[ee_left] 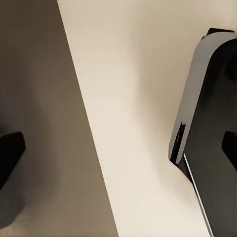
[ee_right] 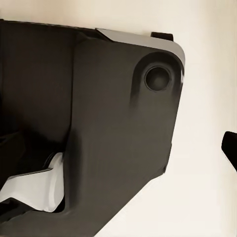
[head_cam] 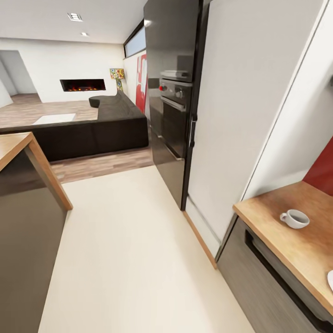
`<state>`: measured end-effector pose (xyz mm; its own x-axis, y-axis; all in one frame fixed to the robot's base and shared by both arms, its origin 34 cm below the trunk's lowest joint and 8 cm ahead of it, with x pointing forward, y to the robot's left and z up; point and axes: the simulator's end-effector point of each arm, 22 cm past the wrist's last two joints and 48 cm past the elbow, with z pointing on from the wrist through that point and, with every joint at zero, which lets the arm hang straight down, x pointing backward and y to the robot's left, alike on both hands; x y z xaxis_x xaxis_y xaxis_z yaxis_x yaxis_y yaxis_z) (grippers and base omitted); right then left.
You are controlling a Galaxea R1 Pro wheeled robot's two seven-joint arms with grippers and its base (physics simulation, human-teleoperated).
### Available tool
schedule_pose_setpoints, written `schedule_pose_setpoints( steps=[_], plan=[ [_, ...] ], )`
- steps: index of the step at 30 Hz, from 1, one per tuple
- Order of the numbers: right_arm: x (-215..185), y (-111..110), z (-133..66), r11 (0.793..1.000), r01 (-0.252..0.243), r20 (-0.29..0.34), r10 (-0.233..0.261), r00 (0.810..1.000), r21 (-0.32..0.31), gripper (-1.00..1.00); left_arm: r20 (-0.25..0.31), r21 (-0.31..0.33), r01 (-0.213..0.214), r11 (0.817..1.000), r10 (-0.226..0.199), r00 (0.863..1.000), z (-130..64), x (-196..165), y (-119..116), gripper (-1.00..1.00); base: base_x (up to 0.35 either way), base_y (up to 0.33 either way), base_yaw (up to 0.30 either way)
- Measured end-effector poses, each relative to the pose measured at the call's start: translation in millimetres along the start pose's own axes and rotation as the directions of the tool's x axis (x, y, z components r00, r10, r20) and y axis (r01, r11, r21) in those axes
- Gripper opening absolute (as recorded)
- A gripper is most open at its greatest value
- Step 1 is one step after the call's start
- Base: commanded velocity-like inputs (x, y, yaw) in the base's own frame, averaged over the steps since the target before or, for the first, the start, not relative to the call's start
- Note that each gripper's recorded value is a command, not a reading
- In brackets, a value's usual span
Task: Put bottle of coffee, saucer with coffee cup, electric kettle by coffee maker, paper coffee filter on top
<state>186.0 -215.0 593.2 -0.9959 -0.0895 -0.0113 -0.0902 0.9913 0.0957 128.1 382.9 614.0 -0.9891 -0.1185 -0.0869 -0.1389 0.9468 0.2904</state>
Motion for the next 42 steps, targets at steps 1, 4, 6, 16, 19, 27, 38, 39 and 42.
schedule_pose_setpoints(
  steps=[1,4,6,16,19,27,38,39,42],
  plan=[
    [0.0,0.0,0.0,1.000,0.000,0.000,0.000,1.000,0.000,1.00,0.000,0.000,0.000,1.000,0.000,1.000,0.0,0.1,0.0,1.00,0.340,0.124,0.000],
    [0.0,0.1,0.0,1.000,0.000,0.000,0.000,1.000,0.000,1.00,-0.001,0.000,0.000,1.000,0.000,1.000,0.0,0.3,0.1,1.00,0.339,0.128,0.000],
    [-0.1,0.1,0.0,1.000,0.000,0.000,0.000,1.000,-0.001,1.00,0.000,0.000,0.000,1.000,0.000,1.000,0.0,0.2,0.1,1.00,0.339,0.130,0.000],
    [0.0,0.2,0.0,1.000,0.000,0.000,0.000,1.000,-0.001,1.00,0.001,0.002,-0.005,1.000,0.005,1.000,0.0,-0.5,-1.1,1.00,0.339,0.128,-0.148],
    [0.0,0.1,0.0,1.000,0.000,0.000,0.000,1.000,-0.001,1.00,0.001,0.003,-0.005,1.000,0.005,1.000,-0.1,-0.5,-1.4,1.00,0.339,0.133,-0.258],
    [0.0,0.2,0.0,1.000,0.000,0.000,0.000,1.000,-0.001,1.00,0.001,0.003,-0.005,1.000,0.005,1.000,-0.1,-0.5,-1.5,1.00,0.319,0.182,-0.262],
    [0.0,0.2,0.0,1.000,0.000,0.000,0.000,1.000,-0.001,1.00,0.002,0.004,-0.009,1.000,0.009,1.000,-0.1,-0.7,-1.7,1.00,0.312,0.192,-0.263],
    [0.0,0.2,0.0,1.000,0.000,0.000,0.000,1.000,-0.001,1.00,0.002,0.004,-0.009,1.000,0.009,1.000,-0.1,-0.7,-1.7,1.00,0.312,0.187,-0.263],
    [0.0,0.1,0.0,1.000,0.000,0.000,0.000,1.000,-0.001,1.00,0.002,0.004,-0.009,1.000,0.009,1.000,-0.1,-0.7,-1.7,1.00,0.312,0.185,-0.263]
  ],
)
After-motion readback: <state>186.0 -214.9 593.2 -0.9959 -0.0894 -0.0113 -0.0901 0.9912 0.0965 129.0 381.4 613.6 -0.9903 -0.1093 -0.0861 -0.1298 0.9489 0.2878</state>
